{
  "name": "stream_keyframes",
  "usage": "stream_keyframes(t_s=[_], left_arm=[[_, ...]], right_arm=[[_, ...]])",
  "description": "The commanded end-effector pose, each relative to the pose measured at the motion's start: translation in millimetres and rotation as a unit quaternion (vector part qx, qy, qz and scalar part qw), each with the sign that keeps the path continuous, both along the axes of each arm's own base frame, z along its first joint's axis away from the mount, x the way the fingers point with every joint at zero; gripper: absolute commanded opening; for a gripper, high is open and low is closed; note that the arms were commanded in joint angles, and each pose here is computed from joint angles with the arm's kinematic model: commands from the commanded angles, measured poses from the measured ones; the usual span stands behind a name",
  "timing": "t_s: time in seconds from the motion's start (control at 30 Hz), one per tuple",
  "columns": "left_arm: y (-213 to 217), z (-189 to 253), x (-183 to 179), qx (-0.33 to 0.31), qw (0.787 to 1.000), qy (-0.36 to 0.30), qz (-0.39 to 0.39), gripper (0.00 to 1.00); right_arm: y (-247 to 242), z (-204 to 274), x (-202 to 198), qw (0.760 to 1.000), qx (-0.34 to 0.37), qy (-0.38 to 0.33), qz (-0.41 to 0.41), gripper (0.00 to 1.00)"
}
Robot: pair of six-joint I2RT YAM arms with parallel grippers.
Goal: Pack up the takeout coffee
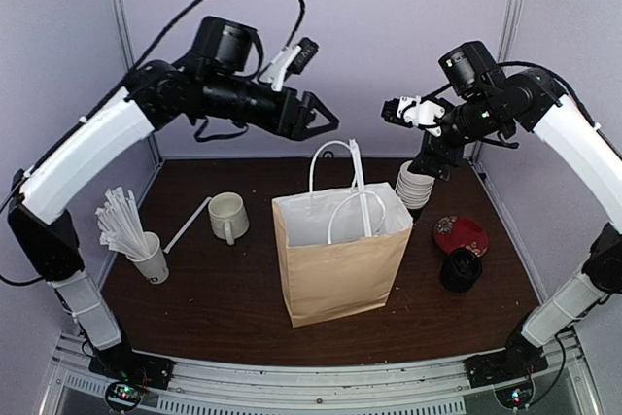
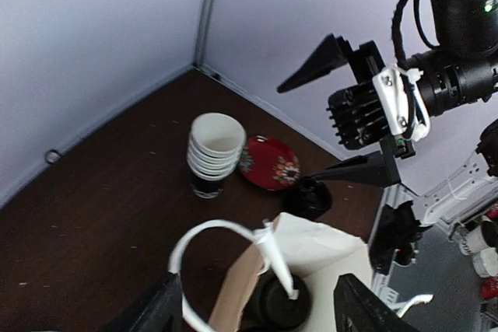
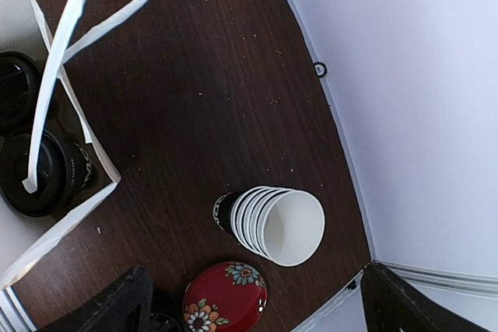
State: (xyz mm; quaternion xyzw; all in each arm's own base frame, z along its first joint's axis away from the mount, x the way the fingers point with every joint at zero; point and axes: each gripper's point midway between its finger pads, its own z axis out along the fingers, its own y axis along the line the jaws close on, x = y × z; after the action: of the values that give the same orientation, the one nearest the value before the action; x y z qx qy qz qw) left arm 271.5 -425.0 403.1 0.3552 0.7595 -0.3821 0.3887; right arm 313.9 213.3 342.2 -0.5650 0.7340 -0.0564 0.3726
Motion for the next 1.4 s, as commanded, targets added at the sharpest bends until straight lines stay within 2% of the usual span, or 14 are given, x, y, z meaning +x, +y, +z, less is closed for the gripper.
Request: stream_keyframes(t_s=[0.0,0.1,0.2,0.27,0.37,0.47,0.63,0.73,0.83,1.0,1.07,1.37], left_arm=[[142.8,35.7,50.5,0.103,0.968,-0.106,0.206,0.70],[217.2,-13.9,84.2,0.166,0.943,-0.010,0.287,0.68],[268.8,-85.1,108.4,0.250,0.902,0.075,0.345,0.62],[285.6,-125.6,115.2,0.288,0.883,0.118,0.353,0.58],[299.4,-176.0,124.9,0.317,0.866,0.177,0.343,0.52],[309.2,-214.2,132.5,0.350,0.848,0.213,0.335,0.52],[316.9,-251.1,148.0,0.382,0.831,0.243,0.321,0.59],[325.2,-272.5,158.7,0.406,0.816,0.255,0.323,0.59],[334.5,-291.3,167.7,0.414,0.806,0.270,0.326,0.55],[343.7,-309.7,177.7,0.408,0.803,0.285,0.327,0.46],[351.9,-317.5,179.8,0.413,0.795,0.292,0.335,0.43],[364.9,-361.4,182.6,0.444,0.775,0.317,0.319,0.45]], right_arm=[[0.5,-2.0,4.7,1.000,0.000,-0.002,0.000,0.97],[1.7,-2.9,4.5,1.000,0.002,0.000,0.002,0.97],[3.1,-3.4,3.6,1.000,0.004,0.003,0.005,0.97],[3.0,-3.4,2.9,1.000,0.005,0.004,0.006,0.97],[3.0,-2.2,0.3,1.000,0.008,0.005,0.008,0.97],[2.2,-0.7,-2.8,1.000,0.011,0.005,0.011,0.97],[2.0,1.6,-7.1,1.000,0.018,0.007,0.014,0.97],[2.8,0.4,-9.1,1.000,0.019,0.010,0.017,0.97],[2.0,0.2,-10.1,1.000,0.020,0.011,0.017,0.97],[0.5,0.6,-10.8,1.000,0.019,0.010,0.016,0.97],[1.1,-0.7,-10.5,1.000,0.017,0.011,0.016,0.97],[3.5,-8.4,-8.4,1.000,0.014,0.021,0.018,0.97]])
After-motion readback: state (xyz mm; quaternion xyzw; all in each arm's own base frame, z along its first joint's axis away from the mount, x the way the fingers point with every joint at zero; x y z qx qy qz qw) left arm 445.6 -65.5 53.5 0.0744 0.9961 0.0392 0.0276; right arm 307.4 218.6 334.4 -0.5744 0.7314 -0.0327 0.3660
